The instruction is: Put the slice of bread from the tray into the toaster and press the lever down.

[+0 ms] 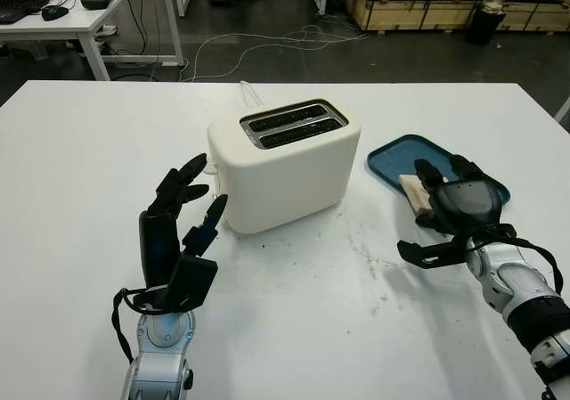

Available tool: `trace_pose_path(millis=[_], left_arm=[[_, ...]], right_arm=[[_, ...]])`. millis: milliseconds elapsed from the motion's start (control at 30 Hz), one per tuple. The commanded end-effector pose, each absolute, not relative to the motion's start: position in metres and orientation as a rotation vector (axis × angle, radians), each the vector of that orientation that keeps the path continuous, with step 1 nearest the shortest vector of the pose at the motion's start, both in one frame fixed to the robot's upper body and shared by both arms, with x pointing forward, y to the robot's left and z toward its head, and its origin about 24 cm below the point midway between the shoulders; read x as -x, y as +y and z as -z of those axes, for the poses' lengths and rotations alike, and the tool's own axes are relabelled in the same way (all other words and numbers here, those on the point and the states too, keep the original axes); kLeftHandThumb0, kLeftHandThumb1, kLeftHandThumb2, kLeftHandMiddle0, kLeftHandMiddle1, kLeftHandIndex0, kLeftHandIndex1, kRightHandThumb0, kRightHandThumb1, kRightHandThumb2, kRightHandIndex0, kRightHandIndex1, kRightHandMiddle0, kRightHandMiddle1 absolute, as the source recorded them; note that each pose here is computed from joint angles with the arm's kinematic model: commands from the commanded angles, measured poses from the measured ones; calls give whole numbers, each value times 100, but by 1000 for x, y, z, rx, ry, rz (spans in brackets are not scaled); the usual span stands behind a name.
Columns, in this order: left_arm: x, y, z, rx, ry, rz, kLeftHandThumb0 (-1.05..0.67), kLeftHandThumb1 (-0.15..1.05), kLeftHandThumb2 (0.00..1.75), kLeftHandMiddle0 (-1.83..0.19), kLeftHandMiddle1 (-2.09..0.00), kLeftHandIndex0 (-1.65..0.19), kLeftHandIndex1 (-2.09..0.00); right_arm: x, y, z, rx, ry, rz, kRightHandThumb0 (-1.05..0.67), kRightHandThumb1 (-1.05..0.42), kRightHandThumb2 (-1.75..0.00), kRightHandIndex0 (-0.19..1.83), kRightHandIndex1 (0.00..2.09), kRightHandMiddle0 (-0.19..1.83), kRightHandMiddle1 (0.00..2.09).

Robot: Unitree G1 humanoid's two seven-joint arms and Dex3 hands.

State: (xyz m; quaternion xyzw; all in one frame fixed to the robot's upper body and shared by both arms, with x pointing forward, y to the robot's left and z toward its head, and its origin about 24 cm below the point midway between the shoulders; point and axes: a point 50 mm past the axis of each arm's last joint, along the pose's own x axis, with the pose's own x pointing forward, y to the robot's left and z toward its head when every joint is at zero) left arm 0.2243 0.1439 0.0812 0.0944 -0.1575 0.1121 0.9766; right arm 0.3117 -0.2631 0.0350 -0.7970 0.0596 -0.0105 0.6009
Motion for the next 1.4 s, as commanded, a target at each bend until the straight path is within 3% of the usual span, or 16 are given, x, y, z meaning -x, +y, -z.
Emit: trace_pose_path(millis=[0, 67, 133, 167, 200, 233, 300, 333, 467, 533, 800, 1033, 1367], left_arm=[[-226, 143, -82, -183, -334, -219, -46, 92, 17, -33, -108, -51, -32], [-226, 143, -82, -187, -338, -216, -47, 92, 17, -33, -109, -51, -32], [-226, 143, -83, -190, -340, -213, -47, 92, 18, -33, -109, -51, -32], [-226, 143, -82, -186, -339, -213, -47, 92, 18, -33, -109, -51, -33], [-226, 143, -82, -186, -340, -214, -46, 92, 18, -32, -110, -51, -33], [-226, 142, -82, -187, -340, -216, -46, 92, 17, -32, -110, -51, -33], [-226, 142, -82, -194, -338, -219, -46, 92, 17, -33, -110, -51, -33], [-226, 141, -82, -192, -338, -220, -46, 92, 17, -33, -109, -51, -33], [-226, 141, -82, -192, -338, -221, -45, 92, 16, -33, -108, -51, -33], [-226, 141, -82, -190, -335, -219, -44, 92, 17, -32, -107, -50, -33], [-225, 140, -82, -200, -333, -222, -46, 92, 17, -32, -106, -50, -33], [-225, 140, -81, -199, -334, -217, -43, 92, 17, -32, -106, -50, -34], [-225, 140, -80, -204, -330, -220, -43, 92, 17, -34, -107, -51, -34]], right_arm=[[-305, -262, -19, 1870, 226, -27, -65, -77, 0, 28, 9, 27, 6], [-306, -261, -18, 1870, 243, -23, -60, -77, 0, 33, 11, 31, 7], [-305, -261, -18, 1867, 247, -22, -39, -81, -1, 51, 21, 47, 14], [-305, -261, -18, 1854, 235, -31, -31, -83, -1, 51, 59, 58, 18], [-304, -261, -18, 1854, 225, -45, -24, -84, -1, 62, 111, 73, 26], [-304, -261, -18, 1857, 217, -53, -23, -83, 0, 80, 149, 87, 32], [-303, -262, -16, 1861, 193, -50, -32, -85, -1, 92, 168, 96, 36], [-302, -262, -15, 1853, 163, -38, -36, -86, -1, 95, 171, 100, 37], [-299, -262, -12, 1817, 61, 7, -43, -92, -2, 103, 174, 65, 152], [-300, -262, -12, 1810, 48, 11, -43, -92, -8, 104, 174, 63, 169], [-302, -262, -12, 1811, 46, -1, -45, -92, -18, 104, 175, 61, 175], [-301, -262, -17, 1747, -93, 90, -44, -92, -8, 105, 175, 65, 175], [-322, -261, -59, 1758, -234, 157, -49, -92, -56, 104, 175, 55, 175]])
